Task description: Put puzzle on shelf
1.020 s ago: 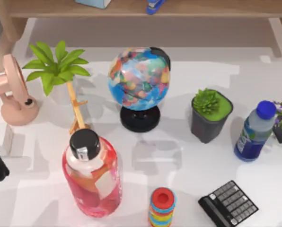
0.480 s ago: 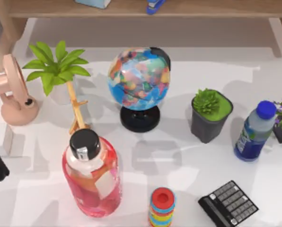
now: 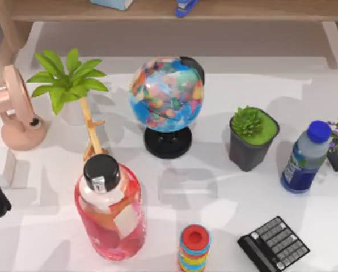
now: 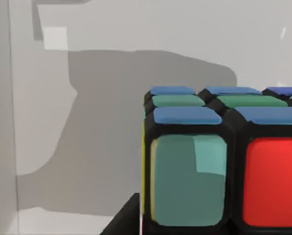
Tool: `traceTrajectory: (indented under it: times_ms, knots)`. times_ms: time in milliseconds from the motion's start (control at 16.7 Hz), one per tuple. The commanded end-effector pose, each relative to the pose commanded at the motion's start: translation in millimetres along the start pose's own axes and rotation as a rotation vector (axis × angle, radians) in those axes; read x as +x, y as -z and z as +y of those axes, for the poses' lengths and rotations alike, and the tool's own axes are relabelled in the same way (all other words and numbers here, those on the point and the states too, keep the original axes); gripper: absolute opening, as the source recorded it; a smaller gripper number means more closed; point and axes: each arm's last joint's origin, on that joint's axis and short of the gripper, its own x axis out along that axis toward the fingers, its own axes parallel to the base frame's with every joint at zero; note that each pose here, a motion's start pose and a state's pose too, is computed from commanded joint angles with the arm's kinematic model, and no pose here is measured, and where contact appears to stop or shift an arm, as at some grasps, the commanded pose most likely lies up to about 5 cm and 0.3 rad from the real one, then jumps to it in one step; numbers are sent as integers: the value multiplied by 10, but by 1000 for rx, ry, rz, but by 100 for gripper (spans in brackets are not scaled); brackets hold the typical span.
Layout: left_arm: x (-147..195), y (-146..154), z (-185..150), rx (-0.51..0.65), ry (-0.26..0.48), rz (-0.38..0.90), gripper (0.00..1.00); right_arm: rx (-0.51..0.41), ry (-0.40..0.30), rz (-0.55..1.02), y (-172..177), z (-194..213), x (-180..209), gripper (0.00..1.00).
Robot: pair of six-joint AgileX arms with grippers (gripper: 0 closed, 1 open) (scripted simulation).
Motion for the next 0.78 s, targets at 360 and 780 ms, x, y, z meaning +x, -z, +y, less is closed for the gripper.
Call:
traceTrajectory:
  times_ms: [360,780]
  knots:
    - [0,0,0,0,0,0,100,-35,67,-77,111,299,-571,0]
    - [0,0,0,0,0,0,100,-167,132,-257,349,1221,-1036,0]
